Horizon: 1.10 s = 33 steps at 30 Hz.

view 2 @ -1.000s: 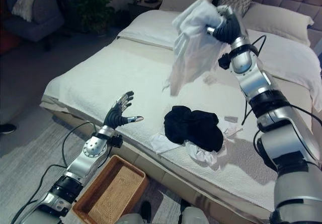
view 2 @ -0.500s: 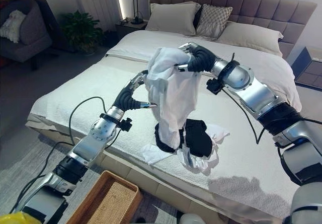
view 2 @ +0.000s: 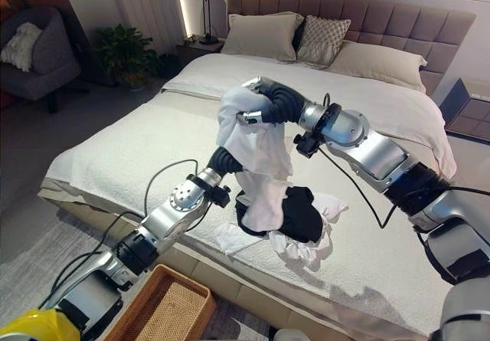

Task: Pick up clothes into the bucket

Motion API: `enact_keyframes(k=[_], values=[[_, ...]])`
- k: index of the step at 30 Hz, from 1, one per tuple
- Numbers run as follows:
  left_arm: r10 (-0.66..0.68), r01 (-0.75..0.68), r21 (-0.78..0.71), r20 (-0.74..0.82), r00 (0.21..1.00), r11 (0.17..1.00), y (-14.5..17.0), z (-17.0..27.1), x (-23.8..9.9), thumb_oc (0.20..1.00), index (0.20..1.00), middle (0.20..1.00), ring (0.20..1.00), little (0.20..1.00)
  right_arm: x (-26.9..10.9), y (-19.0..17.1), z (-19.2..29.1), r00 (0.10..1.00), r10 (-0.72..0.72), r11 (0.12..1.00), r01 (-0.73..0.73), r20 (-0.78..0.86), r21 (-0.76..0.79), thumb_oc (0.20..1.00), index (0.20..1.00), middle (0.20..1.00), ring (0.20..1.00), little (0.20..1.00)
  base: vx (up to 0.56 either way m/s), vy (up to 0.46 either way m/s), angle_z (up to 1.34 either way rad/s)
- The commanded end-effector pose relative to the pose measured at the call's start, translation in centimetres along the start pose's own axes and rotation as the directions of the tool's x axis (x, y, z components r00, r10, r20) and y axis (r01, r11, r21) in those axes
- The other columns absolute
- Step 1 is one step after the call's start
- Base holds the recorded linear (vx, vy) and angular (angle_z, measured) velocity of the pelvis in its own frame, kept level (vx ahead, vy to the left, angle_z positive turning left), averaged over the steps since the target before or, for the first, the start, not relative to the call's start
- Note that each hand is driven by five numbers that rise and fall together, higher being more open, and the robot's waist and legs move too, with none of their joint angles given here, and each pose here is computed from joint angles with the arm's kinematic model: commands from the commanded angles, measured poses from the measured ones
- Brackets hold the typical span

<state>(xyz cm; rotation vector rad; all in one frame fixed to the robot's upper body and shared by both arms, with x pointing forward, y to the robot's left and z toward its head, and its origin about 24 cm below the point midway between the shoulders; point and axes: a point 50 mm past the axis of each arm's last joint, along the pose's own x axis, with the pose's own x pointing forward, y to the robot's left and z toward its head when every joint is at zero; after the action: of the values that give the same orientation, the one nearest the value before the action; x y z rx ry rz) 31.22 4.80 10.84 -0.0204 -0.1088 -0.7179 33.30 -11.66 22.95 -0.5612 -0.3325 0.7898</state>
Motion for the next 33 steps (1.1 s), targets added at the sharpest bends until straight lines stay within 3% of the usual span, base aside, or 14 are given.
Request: enact_keyframes(k=[1, 2, 3, 4, 5, 7, 8, 10, 11, 16, 22, 26, 31, 33], values=[[-0.22, 0.222, -0.1, 0.026, 0.975, 0.97, -2.2, 2.1, 1.3, 1.0, 1.0, 1.0, 1.0, 1.0, 1.5, 0.7, 3.4, 0.985, 0.043, 0.995, -0.057, 0.17, 0.081, 0.2, 0.2, 0.2, 0.2, 0.2, 0.0, 0.0, 0.0], [-0.236, 0.236, -0.111, 0.014, 0.972, 0.965, -2.3, 2.0, 1.1, 1.0, 1.0, 1.0, 1.0, 1.0, 1.5, 0.9, 3.5, 0.984, 0.055, 0.995, -0.069, 0.168, 0.075, 0.2, 0.2, 0.2, 0.2, 0.2, 0.0, 0.0, 0.0], [-0.251, 0.249, -0.144, 0.003, 0.968, 0.958, -2.5, 1.7, 0.9, 0.507, 0.507, 0.507, 0.507, 0.507, 1.6, 0.9, 3.7, 0.983, 0.061, 0.995, -0.074, 0.173, 0.068, 0.2, 0.2, 0.2, 0.2, 0.2, 0.0, 0.0, 0.0], [-0.251, 0.249, -0.144, 0.003, 0.968, 0.958, -2.5, 1.7, 0.9, 0.507, 0.507, 0.507, 0.507, 0.507, 1.6, 0.9, 3.7, 0.983, 0.061, 0.995, -0.074, 0.173, 0.068, 0.2, 0.2, 0.2, 0.2, 0.2, 0.0, 0.0, 0.0], [-0.239, 0.236, -0.187, 0.003, 0.971, 0.954, -2.4, 1.3, 0.6, 0.2, 0.2, 0.2, 0.2, 0.2, 1.5, 1.2, 3.5, 0.982, 0.064, 0.993, -0.08, 0.176, 0.082, 0.2, 0.2, 0.2, 0.2, 0.2, 0.0, 0.0, 0.0], [-0.226, 0.222, -0.213, 0.006, 0.974, 0.952, -2.2, 1.0, 0.3, 0.2, 0.2, 0.2, 0.2, 0.2, 1.3, 0.9, 3.3, 0.984, 0.042, 0.995, -0.057, 0.175, 0.081, 0.2, 0.2, 0.2, 0.2, 0.2, -0.01, -0.002, -0.02], [-0.214, 0.211, -0.227, 0.013, 0.977, 0.951, -2.1, 0.9, 0.1, 0.2, 0.2, 0.2, 0.2, 0.2, 1.1, 0.9, 3.0, 0.984, 0.031, 0.995, -0.047, 0.176, 0.09, 0.307, 0.307, 0.307, 0.307, 0.307, 0.0, 0.0, 0.0], [-0.205, 0.203, -0.238, 0.015, 0.979, 0.95, -2.1, 0.7, 0.0, 0.2, 0.2, 0.2, 0.2, 0.2, 0.9, 0.7, 2.9, 0.984, 0.019, 0.995, -0.035, 0.176, 0.089, 0.636, 0.636, 0.636, 0.636, 0.636, 0.0, 0.0, 0.0], [-0.182, 0.18, -0.267, 0.018, 0.983, 0.947, -1.9, 0.3, -0.4, 0.2, 0.2, 0.2, 0.2, 0.2, 0.4, 0.3, 2.5, 0.985, -0.024, 0.996, 0.008, 0.174, 0.094, 1.0, 1.0, 1.0, 1.0, 1.0, 0.0, 0.0, 0.0], [-0.131, 0.131, -0.312, 0.022, 0.991, 0.941, -1.4, -0.3, -1.3, 0.2, 0.2, 0.2, 0.2, 0.2, -0.4, -0.1, 1.7, 0.984, -0.077, 0.991, 0.059, 0.161, 0.117, 1.0, 1.0, 1.0, 1.0, 1.0, 0.0, 0.0, 0.0], [-0.014, 0.022, -0.414, 0.022, 1.0, 0.91, -0.4, -1.7, -3.8, 0.2, 0.2, 0.2, 0.2, 0.2, -3.4, -2.4, -0.4, 0.952, -0.285, 0.953, 0.27, 0.109, 0.137, 1.0, 1.0, 1.0, 1.0, 1.0, 0.01, 0.0, 0.02], [0.104, -0.096, -0.439, -0.006, 0.995, 0.893, 1.0, -3.0, -6.2, 0.2, 0.2, 0.2, 0.2, 0.2, -6.3, -2.4, -5.0, 0.848, -0.531, 0.809, 0.507, -0.002, 0.298, 1.0, 1.0, 1.0, 1.0, 1.0, 0.0, 0.0, 0.0], [0.238, -0.239, -0.463, -0.061, 0.969, 0.854, 2.1, -4.8, -9.1, 0.2, 0.2, 0.2, 0.2, 0.2, -9.2, 0.4, -10.1, 0.716, -0.671, 0.618, 0.684, -0.194, 0.386, 1.0, 1.0, 1.0, 1.0, 1.0, 0.0, 0.0, 0.01], [0.361, -0.38, -0.406, -0.127, 0.924, 0.831, 3.5, -6.4, -12.4, 0.2, 0.2, 0.2, 0.2, 0.2, -12.0, 3.4, -13.6, 0.623, -0.696, 0.481, 0.774, -0.358, 0.411, 1.0, 1.0, 1.0, 1.0, 1.0, 0.0, 0.003, 0.04]])
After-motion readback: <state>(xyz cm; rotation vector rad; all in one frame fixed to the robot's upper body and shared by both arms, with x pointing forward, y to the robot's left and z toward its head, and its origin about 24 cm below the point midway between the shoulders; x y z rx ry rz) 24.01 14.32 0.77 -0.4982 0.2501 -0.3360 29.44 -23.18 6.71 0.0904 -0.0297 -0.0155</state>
